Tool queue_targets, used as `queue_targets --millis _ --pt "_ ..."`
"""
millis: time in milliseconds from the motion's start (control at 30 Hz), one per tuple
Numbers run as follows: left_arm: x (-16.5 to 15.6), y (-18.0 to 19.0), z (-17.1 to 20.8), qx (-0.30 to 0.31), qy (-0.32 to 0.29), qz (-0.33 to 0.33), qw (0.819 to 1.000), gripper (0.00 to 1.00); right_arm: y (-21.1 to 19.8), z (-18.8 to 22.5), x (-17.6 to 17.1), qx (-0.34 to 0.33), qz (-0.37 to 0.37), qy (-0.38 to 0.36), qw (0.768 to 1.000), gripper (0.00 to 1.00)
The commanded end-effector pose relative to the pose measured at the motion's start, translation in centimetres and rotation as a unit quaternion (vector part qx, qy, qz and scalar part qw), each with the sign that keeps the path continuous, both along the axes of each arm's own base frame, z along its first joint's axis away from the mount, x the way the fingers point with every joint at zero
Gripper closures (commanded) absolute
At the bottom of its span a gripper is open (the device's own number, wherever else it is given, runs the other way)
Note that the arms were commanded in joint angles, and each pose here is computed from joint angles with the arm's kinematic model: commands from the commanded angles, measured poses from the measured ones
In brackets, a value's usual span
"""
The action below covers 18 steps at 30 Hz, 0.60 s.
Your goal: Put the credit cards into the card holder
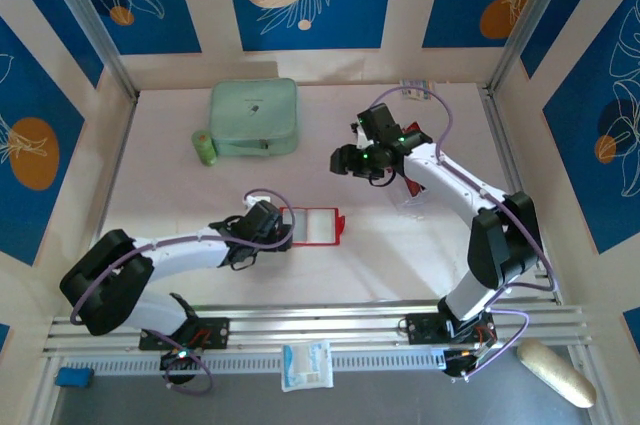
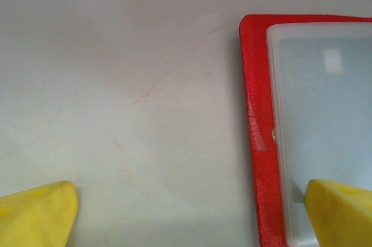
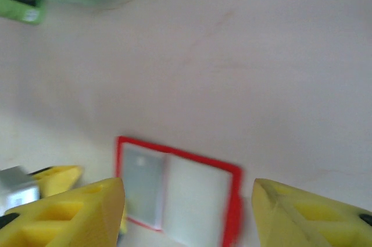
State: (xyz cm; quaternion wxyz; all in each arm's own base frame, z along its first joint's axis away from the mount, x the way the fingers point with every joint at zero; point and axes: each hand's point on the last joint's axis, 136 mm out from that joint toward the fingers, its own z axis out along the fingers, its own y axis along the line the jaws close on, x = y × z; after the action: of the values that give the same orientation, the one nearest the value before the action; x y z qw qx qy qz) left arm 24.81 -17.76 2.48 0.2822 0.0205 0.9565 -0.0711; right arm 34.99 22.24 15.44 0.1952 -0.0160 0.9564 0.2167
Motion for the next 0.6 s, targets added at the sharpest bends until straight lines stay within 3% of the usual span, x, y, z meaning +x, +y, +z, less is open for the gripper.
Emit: queue_targets --millis 0,267,567 --pt "0.2 0.6 0.0 0.002 -0.005 0.011 1.0 0.0 -5.8 -1.1 -0.5 -0.142 0.005 0.001 0.99 0.42" --pt "0.4 0.6 0.1 0.008 -0.007 0.006 1.0 0.0 -11.6 -1.6 1.1 -0.294 -0.017 -0.004 0.956 0.46" --pt "0.4 0.6 -0.1 0.009 -0.006 0.005 1.0 0.0 -15.1 -3.0 1.9 -0.358 -0.034 0.015 0.933 0.53"
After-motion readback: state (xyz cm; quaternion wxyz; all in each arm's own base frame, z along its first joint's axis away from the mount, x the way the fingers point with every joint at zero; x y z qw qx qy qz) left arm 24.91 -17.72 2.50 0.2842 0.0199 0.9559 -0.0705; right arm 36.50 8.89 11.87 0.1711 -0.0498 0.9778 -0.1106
